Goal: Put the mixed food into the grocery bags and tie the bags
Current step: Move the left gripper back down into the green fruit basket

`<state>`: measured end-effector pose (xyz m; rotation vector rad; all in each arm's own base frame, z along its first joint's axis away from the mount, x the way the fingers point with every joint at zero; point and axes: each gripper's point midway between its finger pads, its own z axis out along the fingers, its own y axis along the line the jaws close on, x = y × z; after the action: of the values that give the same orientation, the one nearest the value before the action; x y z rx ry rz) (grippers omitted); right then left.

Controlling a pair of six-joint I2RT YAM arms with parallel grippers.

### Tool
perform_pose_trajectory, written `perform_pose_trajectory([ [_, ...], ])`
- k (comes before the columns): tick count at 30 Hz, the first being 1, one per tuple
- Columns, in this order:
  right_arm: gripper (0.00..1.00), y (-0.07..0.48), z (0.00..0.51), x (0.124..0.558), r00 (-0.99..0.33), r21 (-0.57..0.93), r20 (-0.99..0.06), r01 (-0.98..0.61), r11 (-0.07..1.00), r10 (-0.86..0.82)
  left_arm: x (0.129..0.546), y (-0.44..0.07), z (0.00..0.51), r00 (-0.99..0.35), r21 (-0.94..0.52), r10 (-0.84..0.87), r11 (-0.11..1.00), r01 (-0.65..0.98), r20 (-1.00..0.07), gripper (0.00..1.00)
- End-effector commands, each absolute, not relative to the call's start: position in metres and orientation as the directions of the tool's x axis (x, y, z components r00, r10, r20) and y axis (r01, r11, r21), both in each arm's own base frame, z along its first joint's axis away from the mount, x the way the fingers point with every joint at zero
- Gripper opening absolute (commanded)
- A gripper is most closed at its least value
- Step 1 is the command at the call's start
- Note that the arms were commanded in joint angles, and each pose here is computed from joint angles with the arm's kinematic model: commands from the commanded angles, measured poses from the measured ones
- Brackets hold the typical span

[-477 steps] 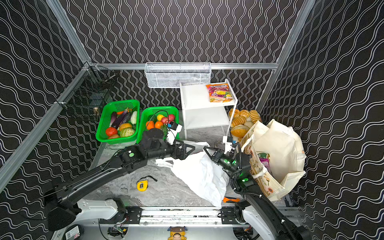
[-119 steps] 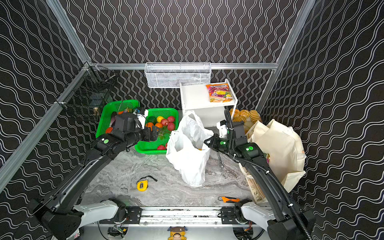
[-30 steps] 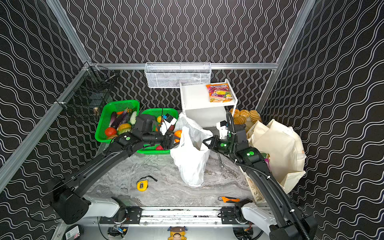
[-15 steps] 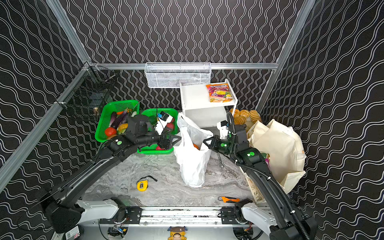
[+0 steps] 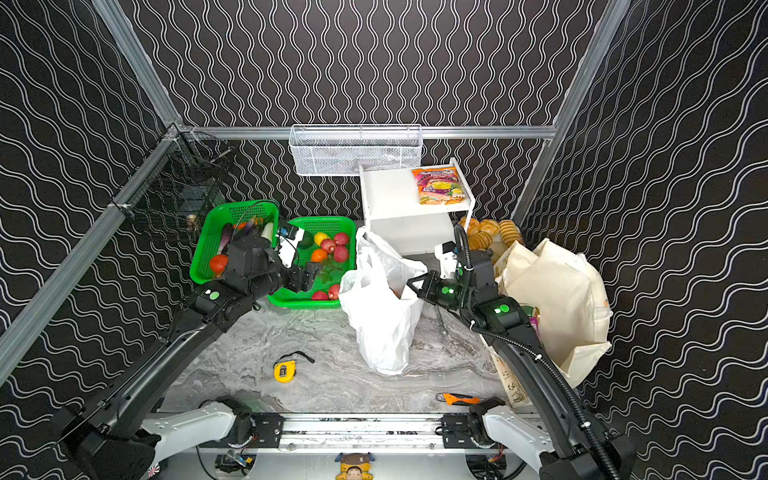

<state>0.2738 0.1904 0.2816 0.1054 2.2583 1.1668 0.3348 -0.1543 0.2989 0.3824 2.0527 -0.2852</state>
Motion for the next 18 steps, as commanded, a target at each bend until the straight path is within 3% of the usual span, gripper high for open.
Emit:
perform_pose_trajectory([
  [1,0.0,0.191,0.291,0.277,-0.801,0.764,-0.5,-0.23,0.603,0.328,0.354,-0.125,0.292,-0.513,-0.136,-0.002,0.965,0.223,-0.859,0.71],
  [5,0.0,0.193,0.294,0.277,-0.8,0.766,-0.507,-0.247,0.593,0.322,0.377,-0.111,0.247,-0.671,-0.217,-0.068,0.966,0.141,-0.738,0.68],
  [11,0.0,0.198,0.298,0.274,-0.803,0.774,-0.514,-0.28,0.568,0.303,0.413,-0.112,0.183,-0.81,-0.23,-0.06,0.969,0.093,-0.584,0.76],
  [18,0.0,0.197,0.299,0.272,-0.8,0.767,-0.521,-0.285,0.575,0.299,0.441,-0.09,0.122,-0.904,-0.065,-0.012,0.998,0.018,-0.427,0.77],
])
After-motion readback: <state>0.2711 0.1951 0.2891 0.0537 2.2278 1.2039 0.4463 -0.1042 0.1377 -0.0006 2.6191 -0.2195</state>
